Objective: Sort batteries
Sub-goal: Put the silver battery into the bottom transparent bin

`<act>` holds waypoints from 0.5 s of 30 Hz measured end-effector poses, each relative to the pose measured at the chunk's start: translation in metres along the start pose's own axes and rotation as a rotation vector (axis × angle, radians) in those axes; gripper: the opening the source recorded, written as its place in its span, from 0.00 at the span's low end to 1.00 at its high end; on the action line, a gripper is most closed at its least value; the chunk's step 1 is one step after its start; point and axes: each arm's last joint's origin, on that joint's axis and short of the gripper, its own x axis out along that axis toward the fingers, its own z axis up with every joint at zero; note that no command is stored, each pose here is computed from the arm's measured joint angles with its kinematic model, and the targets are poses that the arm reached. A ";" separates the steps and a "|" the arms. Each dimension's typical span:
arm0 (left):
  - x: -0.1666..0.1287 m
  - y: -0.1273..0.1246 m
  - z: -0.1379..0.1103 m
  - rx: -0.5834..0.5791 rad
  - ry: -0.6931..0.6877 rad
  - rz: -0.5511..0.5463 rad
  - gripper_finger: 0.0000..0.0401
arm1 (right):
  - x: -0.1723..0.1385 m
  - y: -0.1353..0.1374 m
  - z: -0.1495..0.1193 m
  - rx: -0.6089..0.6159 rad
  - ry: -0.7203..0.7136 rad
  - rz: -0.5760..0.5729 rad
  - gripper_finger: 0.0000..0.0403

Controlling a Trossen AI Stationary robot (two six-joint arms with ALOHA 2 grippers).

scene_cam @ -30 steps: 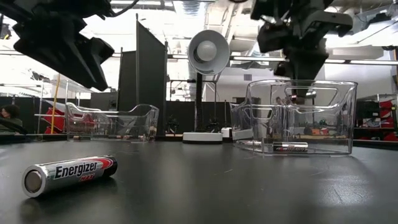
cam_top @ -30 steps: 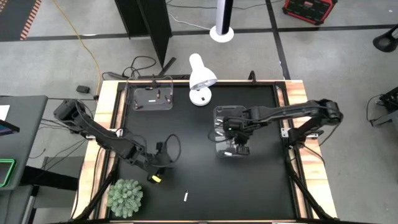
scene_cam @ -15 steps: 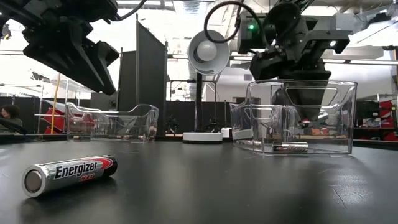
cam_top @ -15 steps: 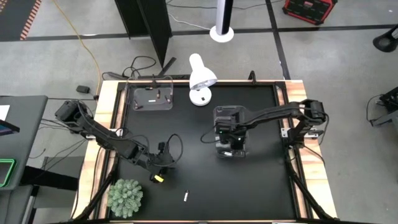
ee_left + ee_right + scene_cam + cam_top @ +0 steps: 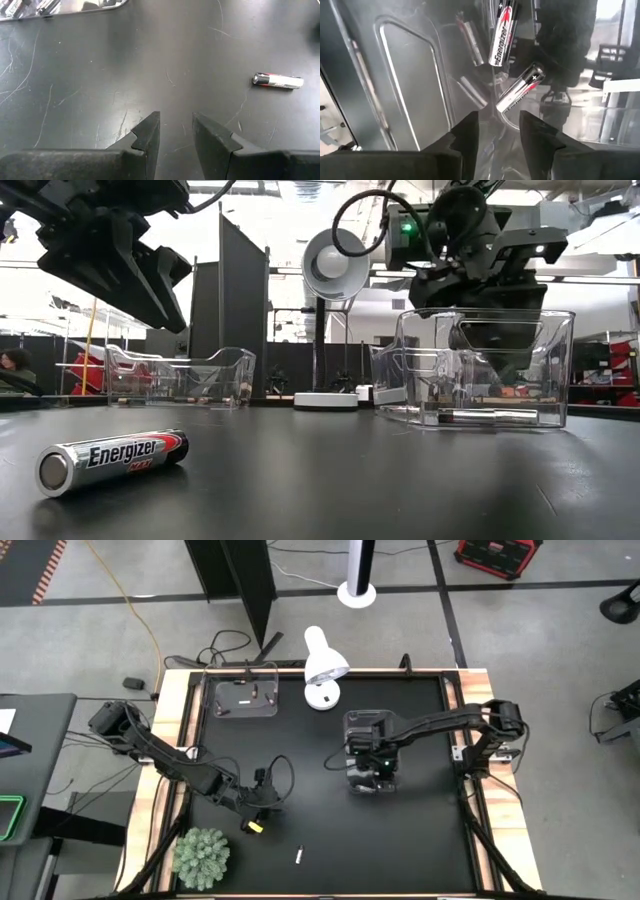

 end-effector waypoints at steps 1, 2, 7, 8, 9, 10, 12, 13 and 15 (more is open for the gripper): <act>0.000 0.000 0.000 0.000 0.000 0.000 0.27 | -0.002 0.000 0.000 -0.007 -0.008 -0.008 0.38; 0.000 0.000 0.000 0.000 0.000 0.000 0.27 | -0.004 0.001 0.000 -0.011 -0.018 -0.026 0.38; 0.000 -0.001 0.002 0.022 -0.024 -0.006 0.27 | -0.030 0.005 0.002 -0.044 -0.132 -0.201 0.37; 0.001 -0.001 0.004 0.038 -0.039 -0.009 0.27 | -0.036 0.007 0.002 -0.049 -0.160 -0.244 0.36; 0.001 -0.002 0.006 0.058 -0.060 -0.013 0.27 | -0.044 0.009 0.001 -0.060 -0.196 -0.285 0.36; 0.001 -0.003 0.008 0.084 -0.080 -0.017 0.27 | -0.052 0.013 0.001 -0.074 -0.236 -0.331 0.36; 0.002 -0.005 0.010 0.148 -0.111 -0.031 0.27 | -0.070 0.020 -0.002 -0.097 -0.326 -0.424 0.36; 0.003 -0.007 0.011 0.191 -0.121 -0.044 0.27 | -0.078 0.024 -0.004 -0.105 -0.373 -0.460 0.36; 0.005 -0.009 0.010 0.300 -0.114 -0.080 0.27 | -0.092 0.033 -0.008 -0.125 -0.466 -0.493 0.36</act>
